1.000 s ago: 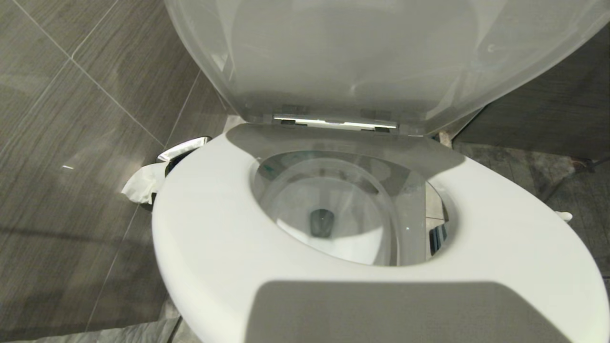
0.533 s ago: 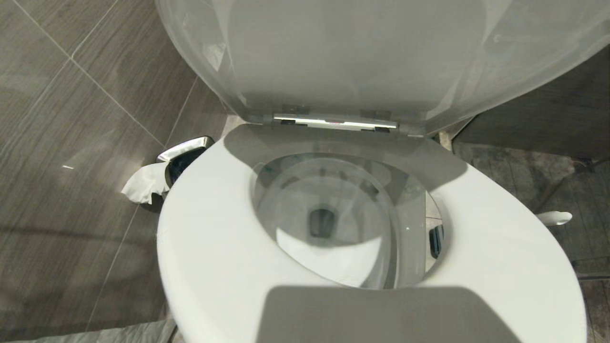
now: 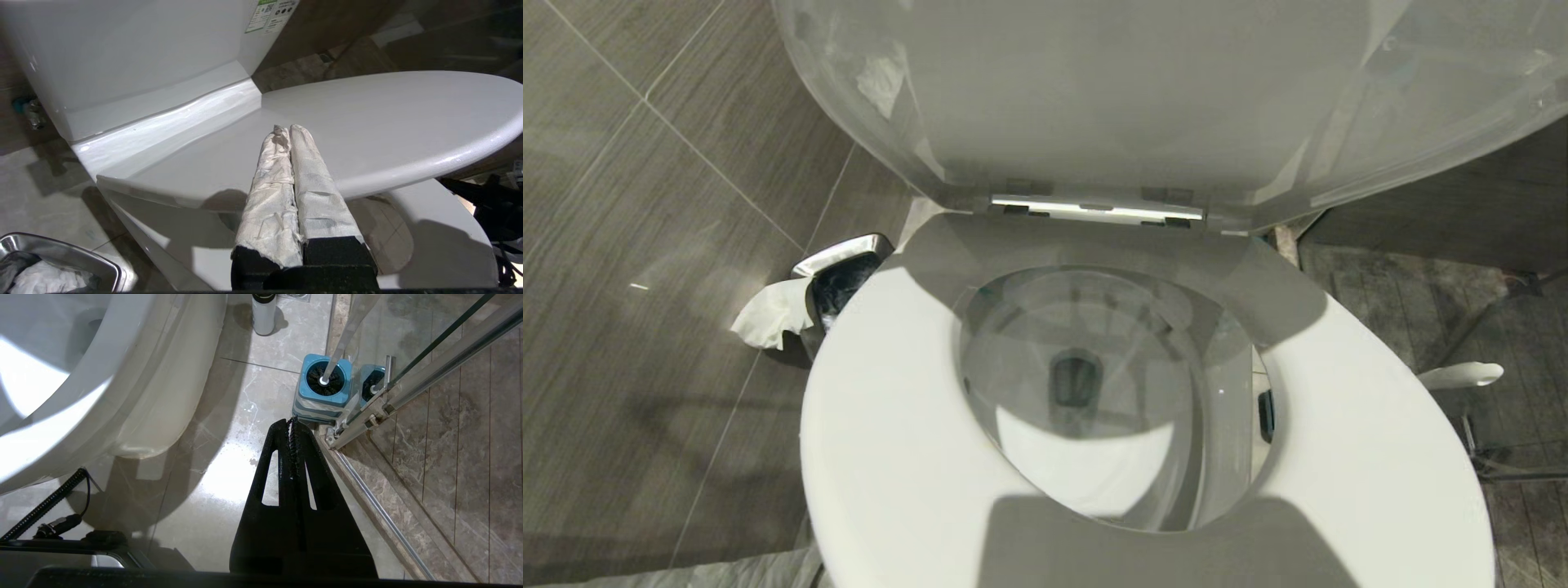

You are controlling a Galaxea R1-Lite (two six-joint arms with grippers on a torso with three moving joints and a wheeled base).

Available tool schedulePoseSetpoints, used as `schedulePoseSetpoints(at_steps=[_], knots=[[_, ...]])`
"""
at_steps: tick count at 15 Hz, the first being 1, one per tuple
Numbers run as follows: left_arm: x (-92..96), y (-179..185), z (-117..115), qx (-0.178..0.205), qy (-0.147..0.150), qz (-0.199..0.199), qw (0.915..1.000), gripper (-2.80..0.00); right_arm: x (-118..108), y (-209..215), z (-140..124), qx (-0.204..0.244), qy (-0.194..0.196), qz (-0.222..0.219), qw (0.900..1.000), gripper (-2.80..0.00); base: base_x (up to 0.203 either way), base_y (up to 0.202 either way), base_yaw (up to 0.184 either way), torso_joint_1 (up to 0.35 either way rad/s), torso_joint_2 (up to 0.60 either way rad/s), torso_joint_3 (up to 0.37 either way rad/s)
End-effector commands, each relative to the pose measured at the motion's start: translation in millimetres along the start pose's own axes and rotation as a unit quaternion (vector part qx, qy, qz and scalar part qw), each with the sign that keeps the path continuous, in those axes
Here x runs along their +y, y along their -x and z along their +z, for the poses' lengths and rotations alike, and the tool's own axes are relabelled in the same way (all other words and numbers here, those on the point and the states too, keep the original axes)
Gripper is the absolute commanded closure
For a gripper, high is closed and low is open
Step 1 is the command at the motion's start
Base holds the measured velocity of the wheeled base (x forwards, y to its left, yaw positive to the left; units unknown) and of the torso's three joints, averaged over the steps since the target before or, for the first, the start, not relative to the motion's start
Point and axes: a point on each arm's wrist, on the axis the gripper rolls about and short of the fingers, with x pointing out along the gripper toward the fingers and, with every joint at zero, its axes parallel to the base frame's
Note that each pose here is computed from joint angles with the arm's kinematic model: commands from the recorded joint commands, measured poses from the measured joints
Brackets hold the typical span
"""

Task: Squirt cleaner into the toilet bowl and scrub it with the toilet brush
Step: Close the toilet lid

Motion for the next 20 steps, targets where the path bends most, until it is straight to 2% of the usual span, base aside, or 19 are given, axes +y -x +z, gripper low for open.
schedulePoseSetpoints(at_steps=[1,8,10,14,18,20], knots=[[-1.4,-10,-6,0.017,0.001,-0.010,0.9998,0.00,0,0,0,0.000,0.000,0.000,1.000,0.00,0.000,0.000,0.000,0.000,0.00,0.000],[-8.1,-19,-26,0.064,0.006,-0.037,0.9973,0.00,0,0,0,0.001,0.000,0.000,1.000,0.00,0.000,0.000,0.000,0.000,0.00,0.000],[-9.7,-20,-32,0.087,0.004,-0.045,0.9951,0.00,0,0,0,0.000,0.000,0.000,1.000,0.00,0.000,0.000,0.000,0.000,0.00,0.000],[-12.3,-18,-38,0.107,0.004,-0.053,0.9928,0.00,0,0,0,0.000,0.000,0.000,1.000,0.00,0.000,0.000,0.000,0.000,0.00,0.000],[-15.6,1,-56,0.190,0.008,-0.065,0.9797,0.00,0,0,0,0.000,0.000,0.000,1.000,0.00,0.000,0.000,0.000,0.000,0.00,0.000],[-17.7,6,-62,0.214,0.006,-0.080,0.9736,0.00,0,0,0,0.000,0.000,0.000,1.000,0.00,0.000,0.000,0.000,0.000,0.00,0.000]])
